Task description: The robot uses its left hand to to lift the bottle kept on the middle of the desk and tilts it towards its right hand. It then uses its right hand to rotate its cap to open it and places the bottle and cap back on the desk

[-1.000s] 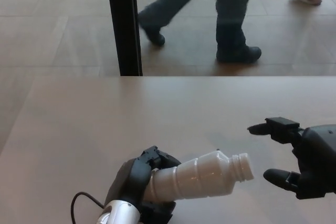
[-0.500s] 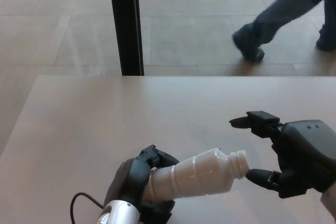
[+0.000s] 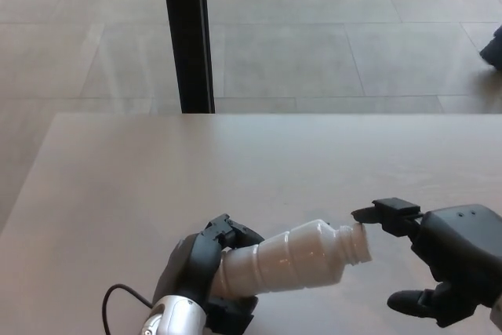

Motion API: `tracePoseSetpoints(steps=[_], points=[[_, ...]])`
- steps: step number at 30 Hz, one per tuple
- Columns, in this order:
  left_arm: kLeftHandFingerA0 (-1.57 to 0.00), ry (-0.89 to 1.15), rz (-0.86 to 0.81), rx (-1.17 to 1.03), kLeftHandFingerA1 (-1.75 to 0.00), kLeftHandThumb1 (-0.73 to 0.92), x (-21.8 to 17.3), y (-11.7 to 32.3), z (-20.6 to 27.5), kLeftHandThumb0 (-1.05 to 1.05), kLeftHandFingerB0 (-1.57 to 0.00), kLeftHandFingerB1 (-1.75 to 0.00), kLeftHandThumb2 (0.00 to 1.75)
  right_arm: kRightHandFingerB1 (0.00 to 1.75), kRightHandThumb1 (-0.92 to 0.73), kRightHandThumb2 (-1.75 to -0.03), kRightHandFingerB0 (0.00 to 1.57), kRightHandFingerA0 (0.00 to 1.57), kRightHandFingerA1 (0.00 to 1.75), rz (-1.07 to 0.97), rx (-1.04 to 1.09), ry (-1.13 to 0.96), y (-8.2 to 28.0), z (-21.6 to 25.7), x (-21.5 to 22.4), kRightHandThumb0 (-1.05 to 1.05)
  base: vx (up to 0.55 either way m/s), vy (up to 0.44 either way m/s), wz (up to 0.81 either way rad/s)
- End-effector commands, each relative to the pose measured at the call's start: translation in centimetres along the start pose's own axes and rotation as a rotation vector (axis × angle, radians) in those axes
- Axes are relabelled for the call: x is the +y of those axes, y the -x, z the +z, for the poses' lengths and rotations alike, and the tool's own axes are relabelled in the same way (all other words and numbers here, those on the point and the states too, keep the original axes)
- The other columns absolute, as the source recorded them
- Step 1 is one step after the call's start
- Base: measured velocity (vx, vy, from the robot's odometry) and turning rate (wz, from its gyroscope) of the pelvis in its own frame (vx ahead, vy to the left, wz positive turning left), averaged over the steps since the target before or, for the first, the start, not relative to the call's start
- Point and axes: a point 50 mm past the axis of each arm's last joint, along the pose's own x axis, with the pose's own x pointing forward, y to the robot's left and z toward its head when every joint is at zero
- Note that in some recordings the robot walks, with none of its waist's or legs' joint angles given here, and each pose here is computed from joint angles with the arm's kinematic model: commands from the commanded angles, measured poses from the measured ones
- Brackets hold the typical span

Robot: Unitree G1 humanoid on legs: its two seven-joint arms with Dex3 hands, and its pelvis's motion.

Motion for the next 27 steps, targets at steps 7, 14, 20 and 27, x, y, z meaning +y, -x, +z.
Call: tracePoseSetpoints(steps=[7, 14, 20, 27], points=[[-0.76, -0.015, -0.003, 0.04, -1.75, 0.81, -0.2, 0.1, -0.8, 0.14, -0.54, -1.49, 1.14, 0.44, -0.59, -0.58, 0.42, 0.98, 1.33, -0.049, -0.037, -0.061, -0.5, 0.6, 0.1, -0.55, 0.0, 0.0, 0.0], [-0.94, -0.018, -0.01, 0.041, -1.75, 0.86, -0.6, 0.2, -0.9, 0.14, -0.61, -1.33, 1.12, 0.45, -0.58, -0.59, 0.45, 1.01, 1.36, -0.077, -0.06, -0.091, -0.9, 1.1, 0.2, -0.52, 0.0, 0.0, 0.0], [-0.93, 0.002, -0.003, 0.035, -1.75, 0.9, -0.6, 0.2, -0.8, 0.12, -0.6, -1.33, 1.07, 0.45, -0.58, -0.58, 0.46, 1.03, 1.26, -0.079, -0.048, -0.076, -0.8, 0.6, 0.8, -0.44, 0.0, 0.0, 0.0], [-0.72, -0.012, -0.003, 0.043, -1.75, 0.83, -0.4, 0.1, -0.7, 0.12, -0.5, -1.46, 1.1, 0.5, -0.69, -0.6, 0.53, 0.94, 1.48, -0.098, -0.032, -0.057, -0.8, -0.7, 1.8, -0.34, 0.0, 0.0, 0.0]])
